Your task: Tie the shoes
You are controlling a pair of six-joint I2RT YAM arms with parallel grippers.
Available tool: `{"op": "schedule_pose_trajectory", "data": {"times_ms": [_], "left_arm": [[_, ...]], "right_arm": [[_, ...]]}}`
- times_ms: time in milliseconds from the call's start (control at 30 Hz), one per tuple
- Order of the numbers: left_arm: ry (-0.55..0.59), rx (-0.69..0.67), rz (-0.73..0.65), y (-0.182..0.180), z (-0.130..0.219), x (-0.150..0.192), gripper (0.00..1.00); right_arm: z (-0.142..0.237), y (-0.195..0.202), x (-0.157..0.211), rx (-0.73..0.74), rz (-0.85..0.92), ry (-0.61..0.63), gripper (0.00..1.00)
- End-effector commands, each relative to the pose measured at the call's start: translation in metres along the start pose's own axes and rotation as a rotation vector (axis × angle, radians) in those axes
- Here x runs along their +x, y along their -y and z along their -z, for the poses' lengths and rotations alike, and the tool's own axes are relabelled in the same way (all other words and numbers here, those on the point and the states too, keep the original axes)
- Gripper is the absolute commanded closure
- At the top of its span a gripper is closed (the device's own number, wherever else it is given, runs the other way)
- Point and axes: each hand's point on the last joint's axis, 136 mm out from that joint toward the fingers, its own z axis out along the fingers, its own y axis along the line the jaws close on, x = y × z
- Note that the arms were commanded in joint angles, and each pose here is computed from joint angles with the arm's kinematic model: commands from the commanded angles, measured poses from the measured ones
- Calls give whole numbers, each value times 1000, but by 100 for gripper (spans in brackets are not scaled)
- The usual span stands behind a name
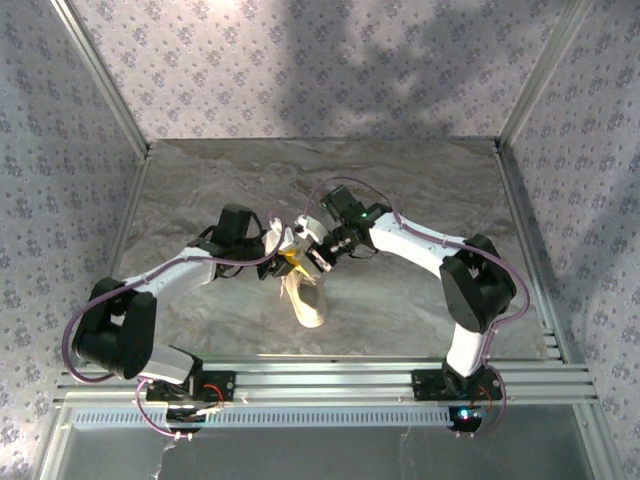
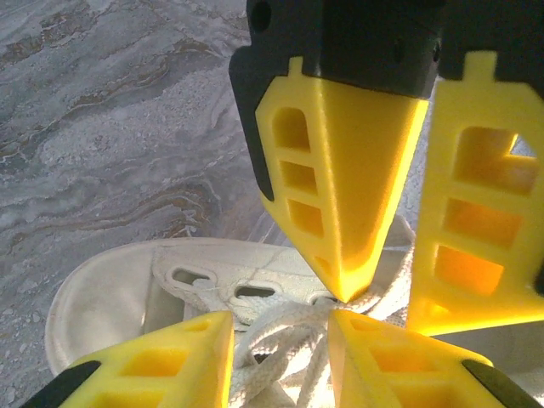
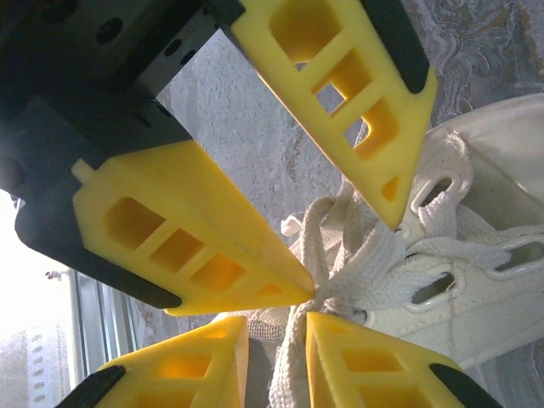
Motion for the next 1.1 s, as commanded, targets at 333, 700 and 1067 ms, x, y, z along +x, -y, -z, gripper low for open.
{"op": "schedule_pose_trajectory", "data": {"times_ms": [333, 700, 1067], "left_arm": [[-5, 7, -53, 1, 2, -4, 60], [-31, 10, -60, 2, 2, 0, 56], [-42, 13, -64, 1, -1, 0, 56]], "right_arm": [[10, 12, -6, -8, -101, 55, 67], [-2, 20, -6, -30, -154, 31, 63], [-9, 25, -8, -43, -173, 18, 70]]}}
